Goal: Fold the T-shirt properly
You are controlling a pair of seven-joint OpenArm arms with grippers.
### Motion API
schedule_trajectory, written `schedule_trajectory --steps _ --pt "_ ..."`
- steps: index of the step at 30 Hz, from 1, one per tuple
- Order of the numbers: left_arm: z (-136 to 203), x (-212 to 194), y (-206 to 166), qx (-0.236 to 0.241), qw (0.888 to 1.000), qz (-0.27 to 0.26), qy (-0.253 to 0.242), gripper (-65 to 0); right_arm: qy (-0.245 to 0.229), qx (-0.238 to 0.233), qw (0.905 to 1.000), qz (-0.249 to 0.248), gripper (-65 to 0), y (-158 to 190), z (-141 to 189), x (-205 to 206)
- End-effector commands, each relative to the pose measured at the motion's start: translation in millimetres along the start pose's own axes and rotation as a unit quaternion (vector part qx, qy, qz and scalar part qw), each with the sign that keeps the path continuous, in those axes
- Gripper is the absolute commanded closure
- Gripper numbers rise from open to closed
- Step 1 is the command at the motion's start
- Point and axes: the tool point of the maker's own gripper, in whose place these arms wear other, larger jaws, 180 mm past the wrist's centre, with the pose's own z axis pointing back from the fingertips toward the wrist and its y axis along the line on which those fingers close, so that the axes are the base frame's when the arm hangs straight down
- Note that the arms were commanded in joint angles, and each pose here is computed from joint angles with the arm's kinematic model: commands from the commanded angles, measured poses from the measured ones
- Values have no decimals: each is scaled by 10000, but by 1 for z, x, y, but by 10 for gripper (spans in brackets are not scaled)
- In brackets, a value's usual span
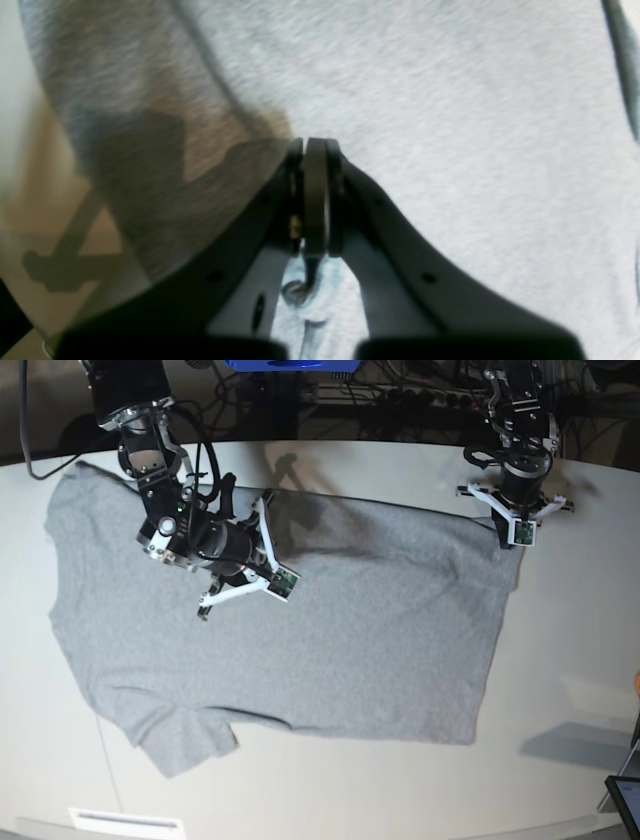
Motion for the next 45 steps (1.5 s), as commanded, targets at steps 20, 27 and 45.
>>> schedule_trajectory --steps 20,27,45 --pt "2 -10 6 72 9996 -113 253 -18 355 142 9992 -95 -1 31 19 -26" --pt "5 -14 5 66 9995 -128 289 -18 438 110 9990 -32 -1 23 17 -33" --pt "12 15 31 386 9991 -143 -73 -27 440 -610 9946 718 -1 -36 49 -32"
